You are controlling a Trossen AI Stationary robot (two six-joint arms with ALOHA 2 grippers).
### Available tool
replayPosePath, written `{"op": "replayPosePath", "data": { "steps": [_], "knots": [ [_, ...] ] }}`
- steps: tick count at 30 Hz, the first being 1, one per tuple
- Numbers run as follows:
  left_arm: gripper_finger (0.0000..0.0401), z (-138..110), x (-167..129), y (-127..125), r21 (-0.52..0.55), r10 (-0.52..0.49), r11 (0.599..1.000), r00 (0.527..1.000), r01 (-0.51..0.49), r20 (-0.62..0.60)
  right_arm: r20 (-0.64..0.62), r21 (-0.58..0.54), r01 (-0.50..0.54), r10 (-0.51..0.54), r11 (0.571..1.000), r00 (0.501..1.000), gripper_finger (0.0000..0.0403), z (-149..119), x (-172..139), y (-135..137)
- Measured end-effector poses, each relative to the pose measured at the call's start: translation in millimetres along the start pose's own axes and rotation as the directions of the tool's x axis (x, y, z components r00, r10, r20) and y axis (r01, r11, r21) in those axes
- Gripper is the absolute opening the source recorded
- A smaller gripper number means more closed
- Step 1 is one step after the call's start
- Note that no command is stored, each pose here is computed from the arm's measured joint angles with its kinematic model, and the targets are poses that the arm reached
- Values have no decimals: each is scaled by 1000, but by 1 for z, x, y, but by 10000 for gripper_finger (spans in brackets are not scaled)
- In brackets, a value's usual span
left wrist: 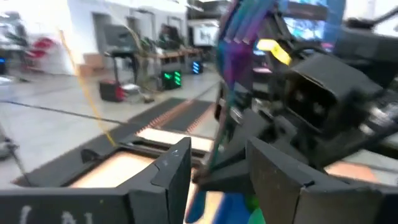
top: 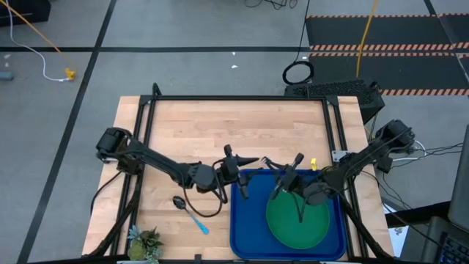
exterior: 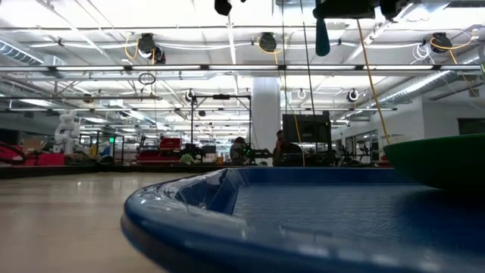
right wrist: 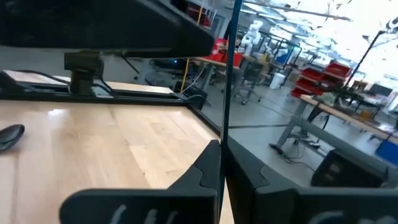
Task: Pick and place plate/cup/fork/spoon on tray
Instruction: Put the blue fork on the left side of the plate on the blue tray
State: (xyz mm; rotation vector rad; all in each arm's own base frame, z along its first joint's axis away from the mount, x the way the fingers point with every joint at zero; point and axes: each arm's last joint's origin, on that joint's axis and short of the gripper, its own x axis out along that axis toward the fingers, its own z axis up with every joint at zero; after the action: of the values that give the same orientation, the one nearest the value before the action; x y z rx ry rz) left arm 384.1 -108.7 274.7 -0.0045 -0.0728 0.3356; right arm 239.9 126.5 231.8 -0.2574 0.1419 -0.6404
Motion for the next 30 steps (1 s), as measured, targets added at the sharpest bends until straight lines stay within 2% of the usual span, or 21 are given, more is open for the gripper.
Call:
{"op": "replayPosePath", "data": {
  "steps": [3,5,12,20,30],
  "knots": [
    [172,-4,0,-2,23,109,994,994,-110,31,-3,-17,3,-3,1000,1000,0,-3,2,3],
    [180,-3,0,-2,25,143,989,988,-144,51,-9,-28,10,-10,1000,1000,0,-7,5,6],
    [184,-8,2,-3,-21,136,991,990,-135,45,-7,-103,44,-45,994,999,0,-17,16,16],
    [184,-18,10,3,-50,152,987,988,-151,25,-14,-162,161,-166,973,986,0,-16,16,15],
    [175,-27,18,0,12,110,994,993,-111,39,-18,-168,173,-179,970,984,0,-16,20,13]
  ]
}}
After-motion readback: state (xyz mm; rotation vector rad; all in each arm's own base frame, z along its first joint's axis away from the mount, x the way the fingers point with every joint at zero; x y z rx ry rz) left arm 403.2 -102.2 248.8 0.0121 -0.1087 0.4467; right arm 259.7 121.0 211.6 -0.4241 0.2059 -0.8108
